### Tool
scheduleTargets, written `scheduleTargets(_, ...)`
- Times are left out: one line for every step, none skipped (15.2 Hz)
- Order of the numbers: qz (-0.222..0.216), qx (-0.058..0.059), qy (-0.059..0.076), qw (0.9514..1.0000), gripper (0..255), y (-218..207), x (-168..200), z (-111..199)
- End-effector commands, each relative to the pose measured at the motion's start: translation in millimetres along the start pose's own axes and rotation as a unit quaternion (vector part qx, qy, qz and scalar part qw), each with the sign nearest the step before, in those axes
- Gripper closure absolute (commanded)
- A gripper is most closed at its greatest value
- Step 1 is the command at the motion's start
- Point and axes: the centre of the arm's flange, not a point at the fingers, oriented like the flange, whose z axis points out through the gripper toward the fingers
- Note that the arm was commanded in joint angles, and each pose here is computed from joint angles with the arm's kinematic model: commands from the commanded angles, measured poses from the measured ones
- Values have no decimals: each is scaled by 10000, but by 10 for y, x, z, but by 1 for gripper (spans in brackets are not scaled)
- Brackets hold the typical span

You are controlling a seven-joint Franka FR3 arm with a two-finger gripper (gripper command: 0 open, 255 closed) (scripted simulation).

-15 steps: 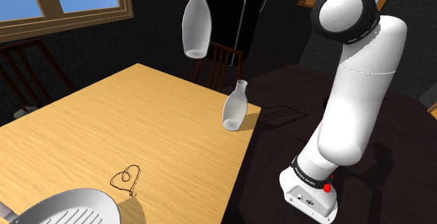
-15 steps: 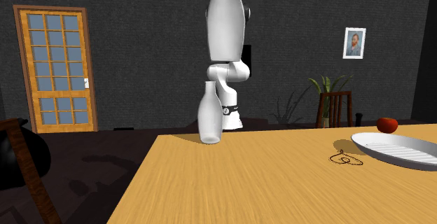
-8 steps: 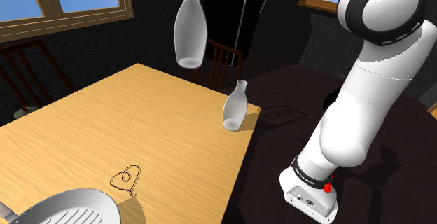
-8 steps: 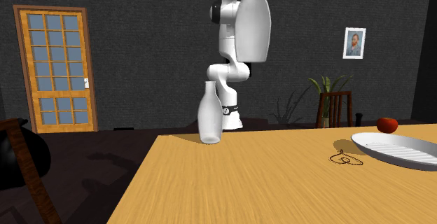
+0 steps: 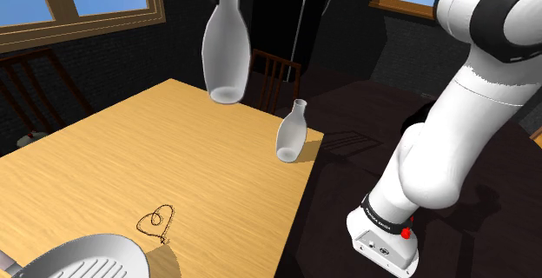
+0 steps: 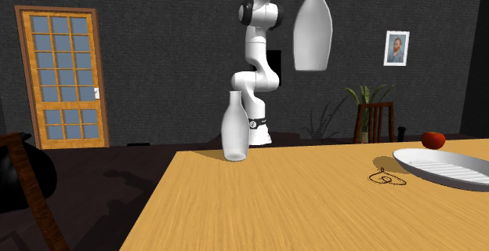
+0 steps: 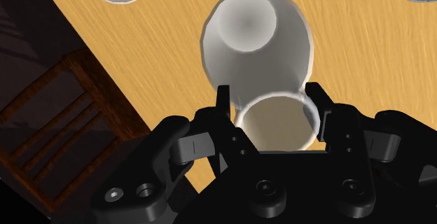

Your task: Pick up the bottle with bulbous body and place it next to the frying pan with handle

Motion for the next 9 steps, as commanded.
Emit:
scheduleTargets(8, 1, 2, 10000, 255, -209, -180, -21)
scheduleTargets(8, 1, 2, 10000, 255, -309, -266, -27)
scheduleTargets(8, 1, 2, 10000, 255, -409, -352, -33)
scheduleTargets(8, 1, 2, 10000, 255, -509, -437, -38)
scheduleTargets(8, 1, 2, 10000, 255, -610, -523, -44)
scheduleTargets(8, 1, 2, 10000, 255, -710, -609, -50)
scheduleTargets(8, 1, 2, 10000, 255, -810, -694, -56)
scheduleTargets(8, 1, 2, 10000, 255, -910, -780, -62)
scheduleTargets(8, 1, 2, 10000, 255, -1011, -866, -68)
